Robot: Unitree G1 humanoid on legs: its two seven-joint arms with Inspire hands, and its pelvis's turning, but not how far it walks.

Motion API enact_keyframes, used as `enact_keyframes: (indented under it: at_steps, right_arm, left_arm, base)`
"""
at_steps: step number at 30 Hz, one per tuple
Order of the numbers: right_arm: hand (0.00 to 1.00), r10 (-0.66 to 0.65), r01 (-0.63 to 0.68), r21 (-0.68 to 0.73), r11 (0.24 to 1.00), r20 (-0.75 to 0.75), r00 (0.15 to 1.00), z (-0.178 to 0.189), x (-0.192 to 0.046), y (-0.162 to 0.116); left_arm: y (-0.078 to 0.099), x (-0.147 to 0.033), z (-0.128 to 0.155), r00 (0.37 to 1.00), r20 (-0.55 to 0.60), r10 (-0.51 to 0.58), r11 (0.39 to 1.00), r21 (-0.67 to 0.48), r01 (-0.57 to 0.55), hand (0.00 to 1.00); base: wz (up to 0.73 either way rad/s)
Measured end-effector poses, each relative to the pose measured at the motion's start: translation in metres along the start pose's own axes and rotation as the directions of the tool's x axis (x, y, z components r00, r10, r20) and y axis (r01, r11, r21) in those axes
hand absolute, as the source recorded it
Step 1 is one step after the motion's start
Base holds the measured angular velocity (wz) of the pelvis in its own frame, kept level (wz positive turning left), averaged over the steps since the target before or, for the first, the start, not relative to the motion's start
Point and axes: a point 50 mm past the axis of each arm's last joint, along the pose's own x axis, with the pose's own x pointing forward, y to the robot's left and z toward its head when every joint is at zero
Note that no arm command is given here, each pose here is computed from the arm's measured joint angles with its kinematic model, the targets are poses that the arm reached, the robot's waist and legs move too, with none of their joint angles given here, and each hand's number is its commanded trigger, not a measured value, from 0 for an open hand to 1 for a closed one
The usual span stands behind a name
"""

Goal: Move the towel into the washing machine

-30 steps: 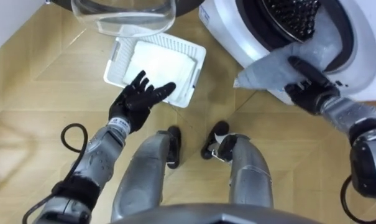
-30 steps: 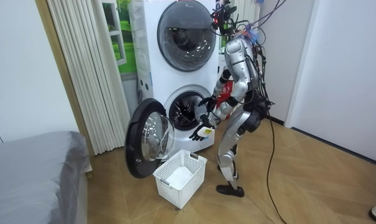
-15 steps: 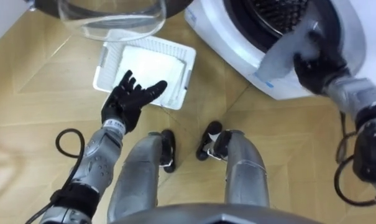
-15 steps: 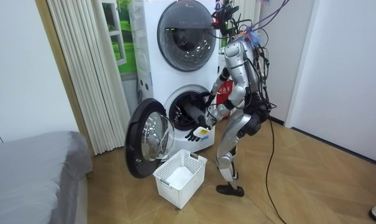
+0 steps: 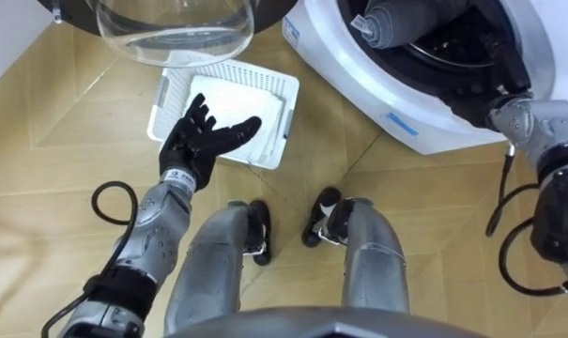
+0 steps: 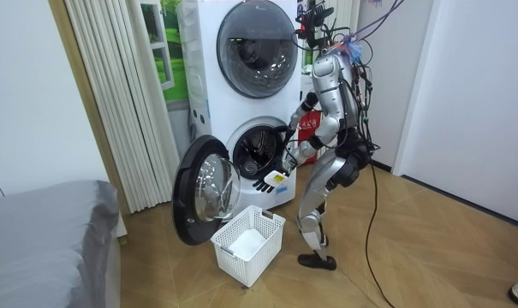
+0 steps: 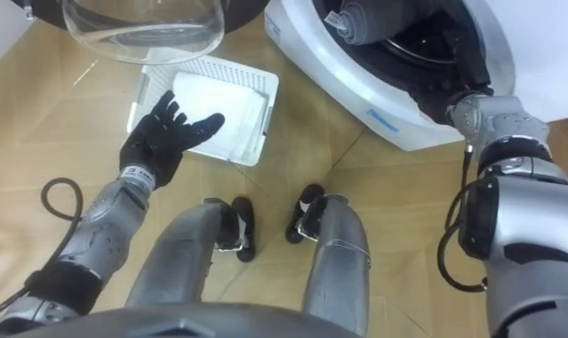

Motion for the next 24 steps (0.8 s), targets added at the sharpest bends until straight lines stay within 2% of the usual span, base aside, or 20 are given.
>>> enact_keyframes:
  at_steps: [10, 16, 22, 24]
  right_arm:
    - [0.00, -0.032, 0.032, 0.023, 0.999, 0.033, 0.999, 0.003, 0.000, -0.003]
    - [0.00, -0.062, 0.061, 0.021, 0.998, 0.044, 0.997, 0.005, 0.002, -0.015]
    - [0.00, -0.075, 0.078, -0.044, 0.996, 0.060, 0.995, 0.003, 0.005, -0.038]
    - [0.00, -0.099, 0.111, -0.128, 0.985, 0.098, 0.990, 0.001, 0.007, -0.048]
  left_arm:
    - [-0.010, 0.002, -0.002, 1.000, -0.003, -0.027, 1.000, 0.000, 0.027, 0.00]
    - [-0.013, 0.003, -0.002, 0.999, -0.006, -0.044, 0.999, 0.022, 0.045, 0.00]
    - [-0.005, 0.003, -0.007, 0.999, -0.030, -0.032, 0.998, 0.052, 0.034, 0.00]
    - [0.003, 0.003, -0.013, 0.998, -0.061, -0.003, 0.998, 0.066, 0.007, 0.00]
  base:
    - [-0.02]
    - [-0.01]
    - [-0.01]
    - [0.00]
